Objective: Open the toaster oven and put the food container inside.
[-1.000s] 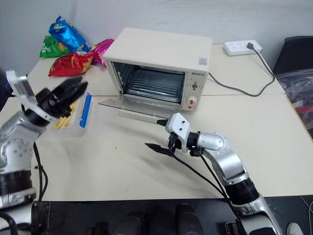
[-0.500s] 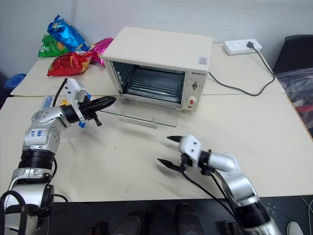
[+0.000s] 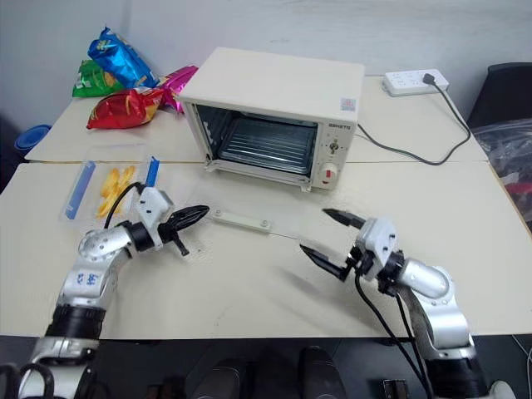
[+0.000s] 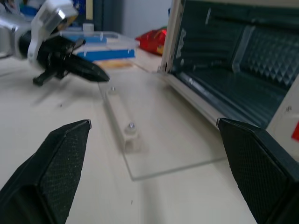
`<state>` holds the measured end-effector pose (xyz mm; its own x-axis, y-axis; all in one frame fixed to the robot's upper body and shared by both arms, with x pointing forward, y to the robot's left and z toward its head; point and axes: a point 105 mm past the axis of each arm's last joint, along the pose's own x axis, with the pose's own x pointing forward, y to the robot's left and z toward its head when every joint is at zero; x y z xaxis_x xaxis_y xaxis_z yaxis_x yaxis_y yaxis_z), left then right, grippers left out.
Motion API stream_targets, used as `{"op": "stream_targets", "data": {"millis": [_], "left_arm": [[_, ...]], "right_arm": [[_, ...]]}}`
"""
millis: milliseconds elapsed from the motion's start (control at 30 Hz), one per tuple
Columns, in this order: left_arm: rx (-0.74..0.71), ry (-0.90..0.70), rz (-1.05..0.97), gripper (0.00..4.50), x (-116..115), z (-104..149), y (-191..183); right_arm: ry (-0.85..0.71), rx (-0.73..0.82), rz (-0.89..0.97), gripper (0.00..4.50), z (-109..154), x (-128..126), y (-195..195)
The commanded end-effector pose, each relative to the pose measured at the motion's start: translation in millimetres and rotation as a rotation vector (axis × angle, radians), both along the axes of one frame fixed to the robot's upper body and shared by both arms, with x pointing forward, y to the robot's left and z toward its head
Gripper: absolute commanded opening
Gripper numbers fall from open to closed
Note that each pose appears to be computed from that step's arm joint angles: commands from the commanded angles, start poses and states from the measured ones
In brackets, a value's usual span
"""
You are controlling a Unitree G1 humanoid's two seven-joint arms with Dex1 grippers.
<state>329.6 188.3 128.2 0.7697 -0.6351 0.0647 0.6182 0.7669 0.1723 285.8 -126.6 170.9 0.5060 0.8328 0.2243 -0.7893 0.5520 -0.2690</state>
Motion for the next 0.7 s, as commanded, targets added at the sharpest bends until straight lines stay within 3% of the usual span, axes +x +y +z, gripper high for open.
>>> {"op": "stream_targets", "data": {"millis": [33, 200, 300, 433, 467, 533, 633, 700], "left_arm": [[-0.205, -0.138, 0.162, 0.88, -31.6, 31.9, 34.9], [-0.338, -0.085, 0.534, 2.45, -94.7, 17.6, 98.8], [-0.393, -0.018, 0.756, 3.1, -136.7, 4.6, 134.1], [-0.506, 0.027, 0.914, 4.2, -167.2, -1.1, 157.8], [-0.517, 0.039, 0.906, 4.49, -169.2, 0.1, 155.2], [-0.555, 0.061, 0.89, 4.49, -164.7, 5.4, 148.7], [-0.664, 0.114, 0.89, 4.49, -140.8, 16.1, 141.8], [-0.763, 0.236, 0.915, 4.49, -120.1, 12.4, 136.5]], "right_arm": [[-0.076, 0.05, 0.075, 4.5, 18.7, -4.0, 12.8], [-0.146, 0.032, 0.131, 4.5, 21.3, -4.9, 27.2], [-0.17, 0.014, 0.173, 4.5, 19.2, -7.0, 33.3], [-0.206, 0.02, 0.178, 4.5, 21.3, -5.2, 32.5], [-0.235, 0.03, 0.168, 4.5, 24.8, -4.2, 30.8], [-0.255, 0.037, 0.16, 4.5, 27.7, -2.0, 28.0], [-0.262, 0.028, 0.185, 4.5, 27.8, -4.0, 28.1], [-0.255, 0.011, 0.222, 4.5, 25.7, -8.3, 31.4]]}}
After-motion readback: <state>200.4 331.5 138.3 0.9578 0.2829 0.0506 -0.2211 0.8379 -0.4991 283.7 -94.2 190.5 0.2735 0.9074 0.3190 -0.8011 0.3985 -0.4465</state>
